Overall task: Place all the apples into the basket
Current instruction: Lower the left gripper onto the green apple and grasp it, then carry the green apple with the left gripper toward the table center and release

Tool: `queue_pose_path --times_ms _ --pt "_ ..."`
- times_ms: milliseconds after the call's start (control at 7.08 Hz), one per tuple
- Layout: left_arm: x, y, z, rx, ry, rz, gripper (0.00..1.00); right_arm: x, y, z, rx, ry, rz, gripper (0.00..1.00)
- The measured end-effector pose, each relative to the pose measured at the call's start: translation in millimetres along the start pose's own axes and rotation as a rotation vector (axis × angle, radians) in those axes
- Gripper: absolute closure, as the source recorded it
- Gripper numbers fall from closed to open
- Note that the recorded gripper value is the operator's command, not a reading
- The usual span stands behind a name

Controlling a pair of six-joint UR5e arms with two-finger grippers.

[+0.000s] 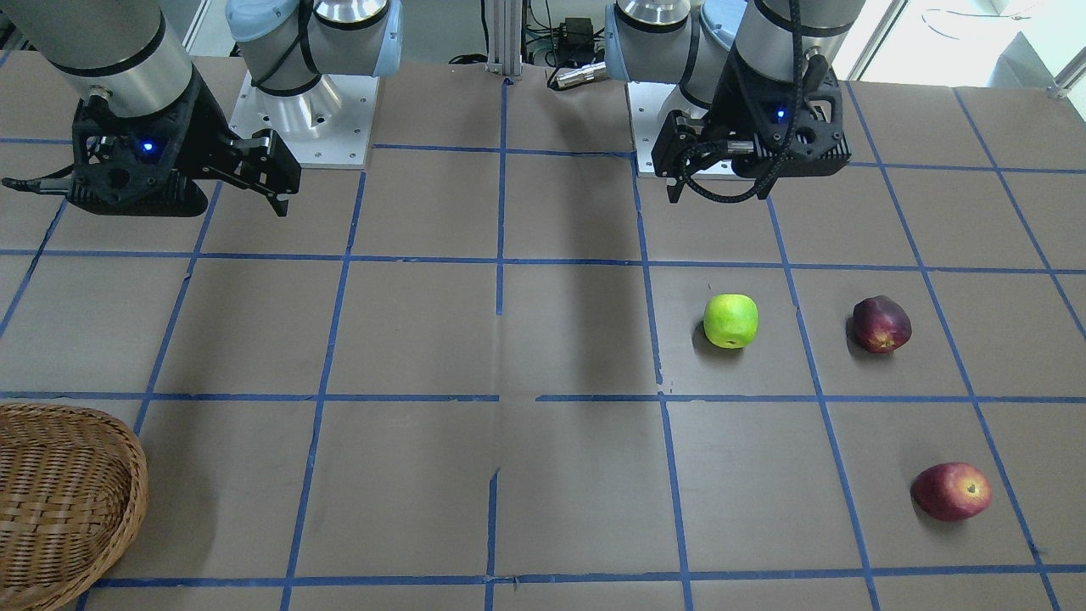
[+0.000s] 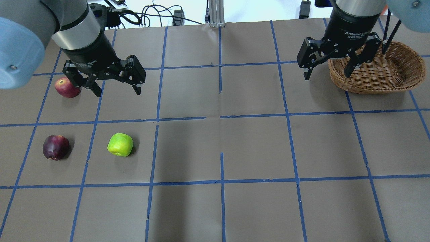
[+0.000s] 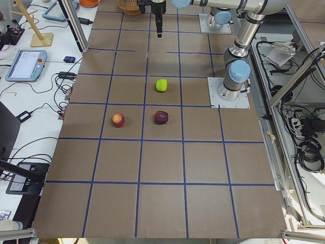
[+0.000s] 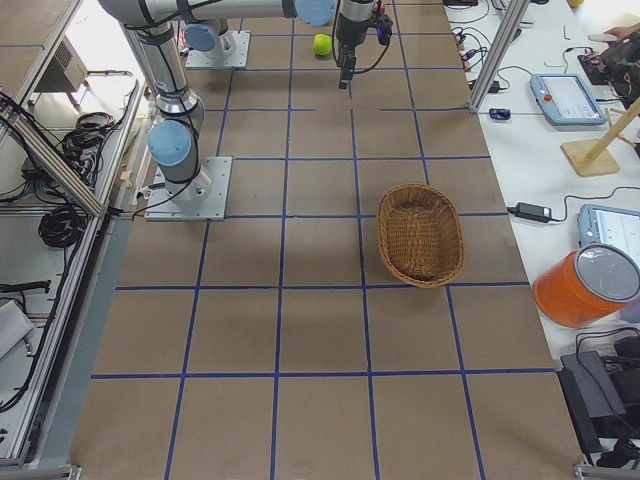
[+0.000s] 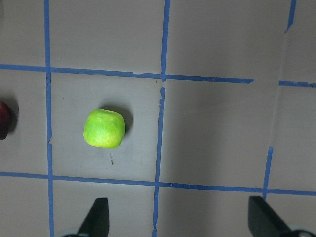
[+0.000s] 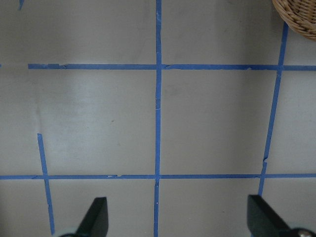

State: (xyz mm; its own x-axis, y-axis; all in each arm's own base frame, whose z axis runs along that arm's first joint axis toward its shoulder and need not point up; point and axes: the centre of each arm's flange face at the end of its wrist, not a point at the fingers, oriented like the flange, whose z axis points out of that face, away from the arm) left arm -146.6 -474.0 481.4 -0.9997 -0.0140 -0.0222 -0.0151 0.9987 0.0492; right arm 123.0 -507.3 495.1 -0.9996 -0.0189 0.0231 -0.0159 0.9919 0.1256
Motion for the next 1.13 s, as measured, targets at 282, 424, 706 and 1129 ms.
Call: queue_pose_path --times_ms 282,424,706,1129 --pt "-43.4 -14.8 82.8 0.017 -0.001 0.049 0.0 0.0 0.3 0.1 0.0 0.005 0.001 0.0" --pt "-67.7 -16.5 133.4 0.035 -0.005 0.077 0.0 -0.2 0.2 0.1 0.0 0.006 0.003 0.0" --pt "-90.9 -10.0 210.6 -0.022 -0.032 0.106 0.0 -0.6 -1.4 1.2 0.001 0.004 0.003 0.0" --pt "-96.0 -5.5 269.8 -0.123 -0.051 0.137 0.0 -1.1 -3.6 3.6 -0.002 0.002 -0.003 0.0"
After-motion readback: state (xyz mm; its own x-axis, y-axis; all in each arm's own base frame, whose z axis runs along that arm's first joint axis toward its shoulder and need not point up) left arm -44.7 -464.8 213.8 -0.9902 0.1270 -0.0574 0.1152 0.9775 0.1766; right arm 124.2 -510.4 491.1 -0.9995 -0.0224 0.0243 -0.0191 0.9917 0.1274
